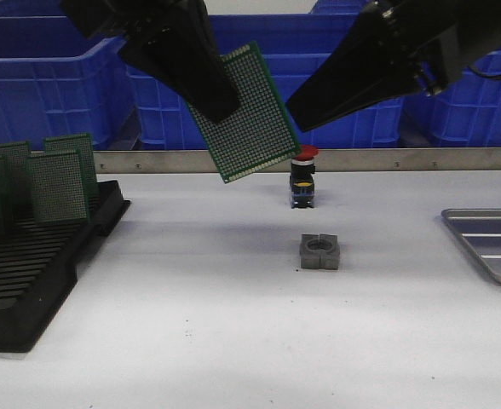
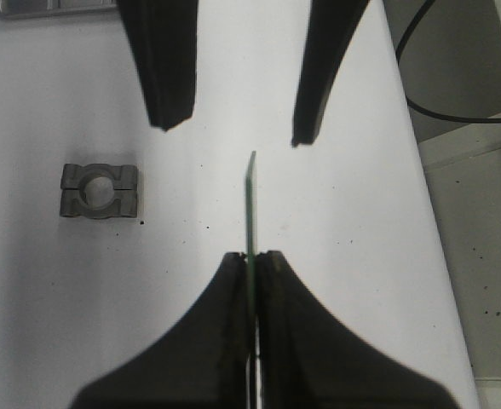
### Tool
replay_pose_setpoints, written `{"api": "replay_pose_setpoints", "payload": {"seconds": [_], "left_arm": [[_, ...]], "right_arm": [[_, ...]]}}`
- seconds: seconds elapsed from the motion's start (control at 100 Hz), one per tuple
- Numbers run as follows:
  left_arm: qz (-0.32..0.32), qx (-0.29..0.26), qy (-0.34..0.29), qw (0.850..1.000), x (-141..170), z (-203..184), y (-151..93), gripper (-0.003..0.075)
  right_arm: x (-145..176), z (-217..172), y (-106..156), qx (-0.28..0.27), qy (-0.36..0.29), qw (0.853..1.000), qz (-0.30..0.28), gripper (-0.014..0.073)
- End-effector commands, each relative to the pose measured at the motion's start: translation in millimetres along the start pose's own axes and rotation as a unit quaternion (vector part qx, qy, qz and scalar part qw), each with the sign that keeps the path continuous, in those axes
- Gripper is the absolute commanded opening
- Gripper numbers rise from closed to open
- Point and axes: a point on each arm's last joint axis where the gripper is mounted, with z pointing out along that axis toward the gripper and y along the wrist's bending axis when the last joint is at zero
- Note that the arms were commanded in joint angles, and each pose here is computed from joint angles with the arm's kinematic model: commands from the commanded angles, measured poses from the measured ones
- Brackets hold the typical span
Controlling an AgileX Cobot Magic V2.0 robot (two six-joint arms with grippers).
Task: Place circuit board on tray
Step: 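Bring the right gripper to the held board and grasp its lower edge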
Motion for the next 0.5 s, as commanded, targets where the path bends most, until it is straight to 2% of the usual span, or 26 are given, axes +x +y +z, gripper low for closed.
{"api": "replay_pose_setpoints", "payload": {"seconds": [0.0, 0.23, 0.29, 0.36, 0.49], "left_arm": [[0.014, 0.001, -0.036, 0.999, -20.8, -22.2, -12.9, -0.0018], [0.014, 0.001, -0.036, 0.999, -20.8, -22.2, -12.9, -0.0018], [0.014, 0.001, -0.036, 0.999, -20.8, -22.2, -12.9, -0.0018], [0.014, 0.001, -0.036, 0.999, -20.8, -22.2, -12.9, -0.0018], [0.014, 0.001, -0.036, 0.999, -20.8, -22.2, -12.9, -0.0018]], "right_arm": [[-19.2, -0.8, 0.0, -0.007, -0.035, 0.999, -0.010, 0.0393], [-19.5, 20.2, 2.3, -0.038, -0.021, 0.999, -0.013, 0.0388], [-20.2, 23.5, 5.6, -0.042, -0.019, 0.999, -0.016, 0.0363], [-20.9, 25.5, 8.3, -0.046, -0.018, 0.999, -0.019, 0.0293], [-21.0, 25.8, 9.1, -0.049, -0.018, 0.998, -0.020, 0.0095]]}}
